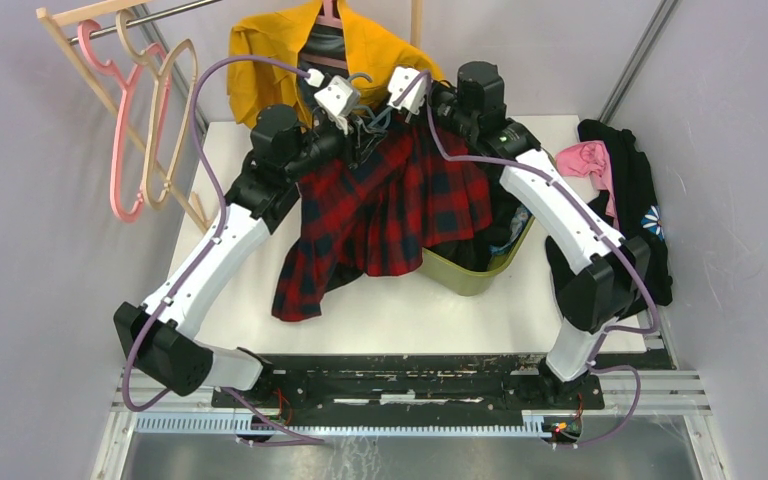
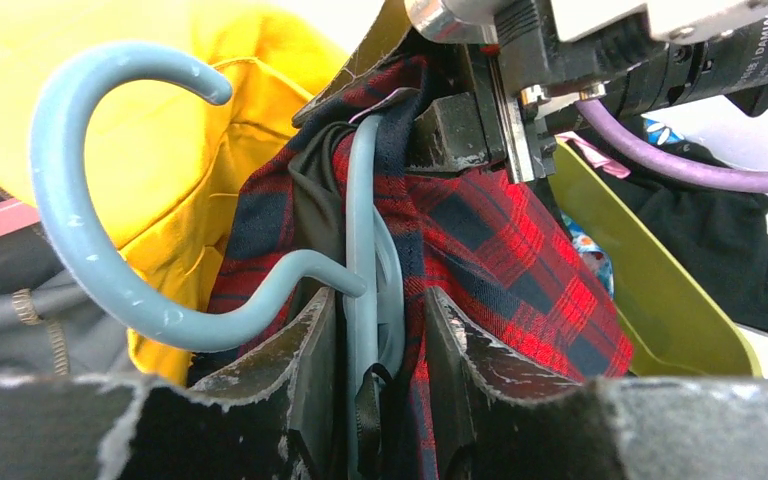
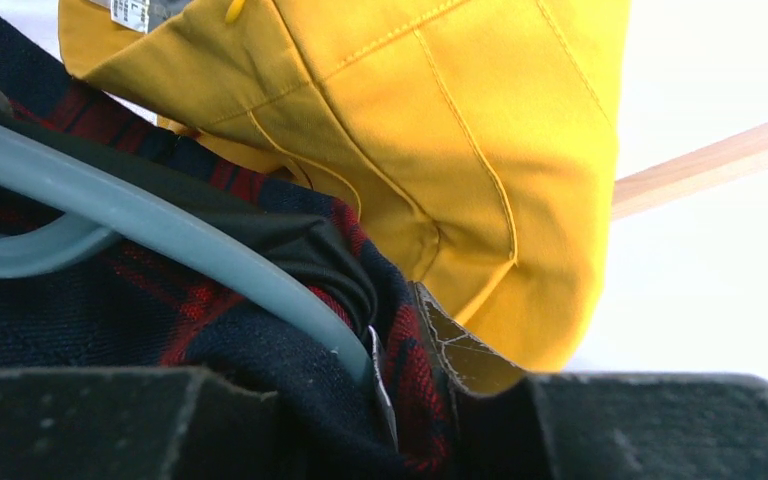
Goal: Remove the skirt from the hanger
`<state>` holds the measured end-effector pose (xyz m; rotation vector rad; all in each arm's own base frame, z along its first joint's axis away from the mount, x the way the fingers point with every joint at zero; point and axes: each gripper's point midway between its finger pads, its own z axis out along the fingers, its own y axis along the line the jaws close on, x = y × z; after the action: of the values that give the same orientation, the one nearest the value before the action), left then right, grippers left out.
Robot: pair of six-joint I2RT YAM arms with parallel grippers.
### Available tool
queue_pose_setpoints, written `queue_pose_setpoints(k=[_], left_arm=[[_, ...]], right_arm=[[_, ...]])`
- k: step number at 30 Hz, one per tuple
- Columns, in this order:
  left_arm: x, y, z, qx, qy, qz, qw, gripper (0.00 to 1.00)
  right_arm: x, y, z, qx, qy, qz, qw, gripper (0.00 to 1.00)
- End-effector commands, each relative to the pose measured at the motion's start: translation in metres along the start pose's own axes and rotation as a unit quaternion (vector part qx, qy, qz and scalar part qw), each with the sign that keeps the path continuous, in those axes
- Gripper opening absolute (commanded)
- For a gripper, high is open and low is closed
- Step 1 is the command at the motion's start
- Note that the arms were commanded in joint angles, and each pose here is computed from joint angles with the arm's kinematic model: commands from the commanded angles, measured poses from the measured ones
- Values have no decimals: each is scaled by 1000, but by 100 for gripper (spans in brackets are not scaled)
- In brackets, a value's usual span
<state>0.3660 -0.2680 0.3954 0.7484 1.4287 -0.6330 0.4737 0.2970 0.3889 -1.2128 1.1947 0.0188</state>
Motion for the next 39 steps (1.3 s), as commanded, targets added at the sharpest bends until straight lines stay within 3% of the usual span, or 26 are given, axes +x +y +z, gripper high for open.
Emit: queue_pose_setpoints(k=[1, 7, 15, 21, 29, 31, 32, 33, 34, 35, 36, 39], left_arm=[[6, -125, -5, 233, 29, -78, 969, 3], [8, -115, 5, 207, 32, -87, 974, 3], [6, -109, 14, 192, 30, -88, 977, 3], [15, -102, 25, 173, 33, -100, 979, 3], [21, -87, 40, 141, 39, -87, 985, 3], [18, -86, 42, 140, 37, -84, 986, 3], [17, -86, 43, 141, 35, -83, 986, 3], [14, -86, 43, 143, 32, -83, 986, 3], [12, -87, 43, 145, 29, -83, 985, 3], [8, -88, 42, 150, 25, -84, 985, 3], [5, -90, 42, 156, 20, -84, 984, 3], [-2, -94, 38, 164, 10, -87, 983, 3]], right_arm=[[-123, -69, -50, 135, -188, 53, 971, 14], [-121, -66, -74, 147, -179, 44, 972, 43], [-126, -56, -106, 132, -174, 43, 975, 65], [-122, -33, -128, 97, -164, 44, 981, 74], [-90, -8, -150, 77, -94, 44, 992, 76], [-87, -11, -155, 88, -88, 42, 991, 71], [-87, -14, -156, 97, -86, 41, 991, 63], [-87, -18, -158, 105, -84, 39, 990, 49], [-88, -22, -159, 115, -83, 34, 989, 25], [-89, -27, -159, 124, -84, 33, 988, 7], [-91, -29, -159, 128, -88, 32, 987, 2], [-90, -32, -154, 128, -85, 12, 988, 1]])
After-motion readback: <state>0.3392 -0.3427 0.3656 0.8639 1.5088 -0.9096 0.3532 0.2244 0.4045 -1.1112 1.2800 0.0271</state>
